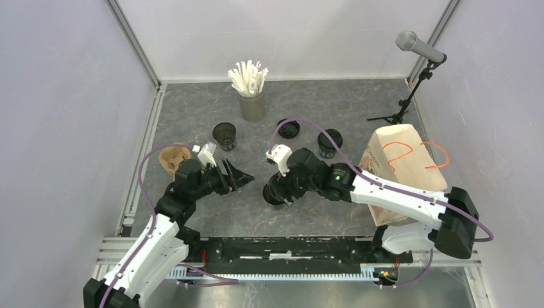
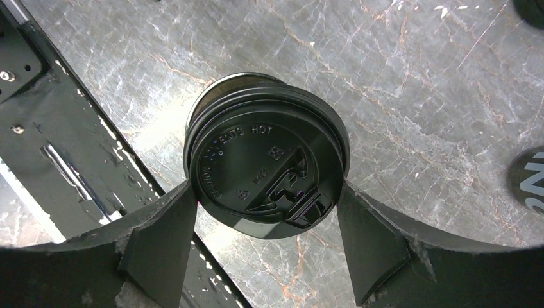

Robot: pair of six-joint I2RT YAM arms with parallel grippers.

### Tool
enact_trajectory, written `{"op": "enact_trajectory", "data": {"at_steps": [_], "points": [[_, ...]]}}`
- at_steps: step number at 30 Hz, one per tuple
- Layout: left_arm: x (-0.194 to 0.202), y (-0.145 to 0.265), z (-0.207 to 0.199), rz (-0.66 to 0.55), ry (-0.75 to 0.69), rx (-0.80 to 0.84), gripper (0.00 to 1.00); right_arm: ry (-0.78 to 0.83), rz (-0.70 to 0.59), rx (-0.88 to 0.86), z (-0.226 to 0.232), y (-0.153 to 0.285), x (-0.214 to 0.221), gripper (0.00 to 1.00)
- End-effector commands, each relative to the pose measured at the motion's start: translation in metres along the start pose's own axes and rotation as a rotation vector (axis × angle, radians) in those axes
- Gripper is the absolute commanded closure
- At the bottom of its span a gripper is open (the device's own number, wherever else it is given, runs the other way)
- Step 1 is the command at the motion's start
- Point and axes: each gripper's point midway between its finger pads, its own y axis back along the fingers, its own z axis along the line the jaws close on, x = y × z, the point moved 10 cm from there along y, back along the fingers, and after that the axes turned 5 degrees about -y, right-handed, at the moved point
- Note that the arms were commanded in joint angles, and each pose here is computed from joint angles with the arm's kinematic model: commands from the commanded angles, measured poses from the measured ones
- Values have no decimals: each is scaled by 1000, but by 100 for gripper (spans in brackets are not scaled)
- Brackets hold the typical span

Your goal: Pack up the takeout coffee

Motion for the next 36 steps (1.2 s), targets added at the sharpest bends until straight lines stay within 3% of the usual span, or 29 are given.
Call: {"op": "enact_trajectory", "data": {"at_steps": [1, 19, 36], "points": [[-5, -1, -14, -8, -4, 166, 18, -17, 33, -15, 7, 0, -13, 27], [12, -22, 4, 66, 56, 226, 24, -1, 137, -11, 16, -30, -21, 24], [21, -32, 4, 113, 51, 235, 48, 9, 146, -7, 17, -22, -35, 25]]}}
